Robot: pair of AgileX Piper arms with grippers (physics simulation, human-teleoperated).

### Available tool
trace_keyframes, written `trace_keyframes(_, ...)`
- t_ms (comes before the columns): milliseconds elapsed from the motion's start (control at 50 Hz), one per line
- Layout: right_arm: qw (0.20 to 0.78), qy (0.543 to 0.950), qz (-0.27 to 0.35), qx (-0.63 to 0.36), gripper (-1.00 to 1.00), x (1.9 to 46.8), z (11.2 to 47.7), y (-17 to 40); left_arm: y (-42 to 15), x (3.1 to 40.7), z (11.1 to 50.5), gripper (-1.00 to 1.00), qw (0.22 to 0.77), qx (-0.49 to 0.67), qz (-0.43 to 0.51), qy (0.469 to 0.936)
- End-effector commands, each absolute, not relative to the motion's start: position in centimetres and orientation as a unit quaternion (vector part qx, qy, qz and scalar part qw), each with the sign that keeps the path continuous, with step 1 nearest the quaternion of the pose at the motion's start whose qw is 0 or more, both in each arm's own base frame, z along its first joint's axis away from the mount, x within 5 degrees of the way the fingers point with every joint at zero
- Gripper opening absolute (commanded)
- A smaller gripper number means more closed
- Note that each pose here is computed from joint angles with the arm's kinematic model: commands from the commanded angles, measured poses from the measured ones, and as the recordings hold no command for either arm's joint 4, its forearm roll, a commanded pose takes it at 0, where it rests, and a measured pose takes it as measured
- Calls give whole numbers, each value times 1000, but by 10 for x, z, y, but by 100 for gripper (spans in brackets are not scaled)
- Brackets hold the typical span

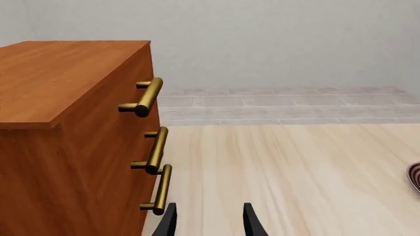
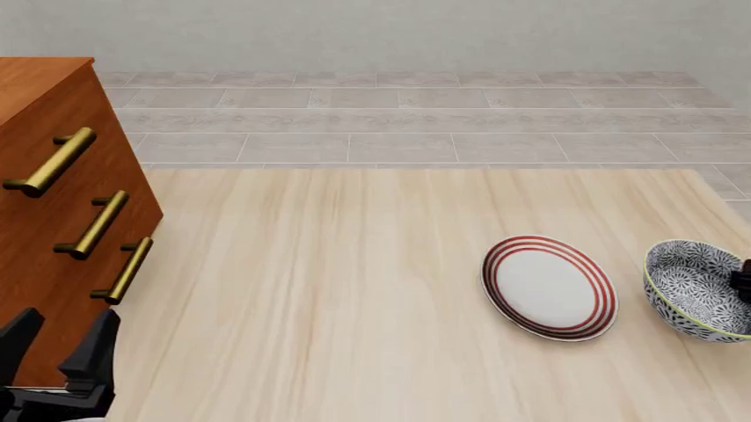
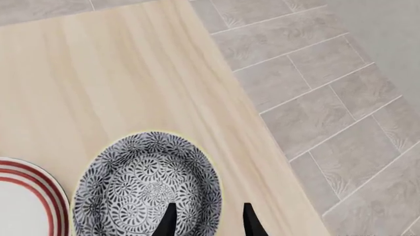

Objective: Put the bowl on top of the cabinet.

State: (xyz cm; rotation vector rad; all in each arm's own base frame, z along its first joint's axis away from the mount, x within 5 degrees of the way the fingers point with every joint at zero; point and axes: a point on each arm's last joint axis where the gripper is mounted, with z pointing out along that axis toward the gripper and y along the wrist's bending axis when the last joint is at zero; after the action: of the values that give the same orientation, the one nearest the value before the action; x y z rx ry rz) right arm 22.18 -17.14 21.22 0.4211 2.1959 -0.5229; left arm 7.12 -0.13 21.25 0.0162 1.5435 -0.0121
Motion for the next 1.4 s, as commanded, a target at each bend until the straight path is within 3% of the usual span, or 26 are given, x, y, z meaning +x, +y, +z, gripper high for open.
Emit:
trace_keyframes(20,404,875,-205,168,100,225,208,-175,-1,71,213,100,717,6,-5,697)
trace_keyframes(1400,357,893,-205,179,100,227,152,-198,0,69,213,100,719,2,-2,695)
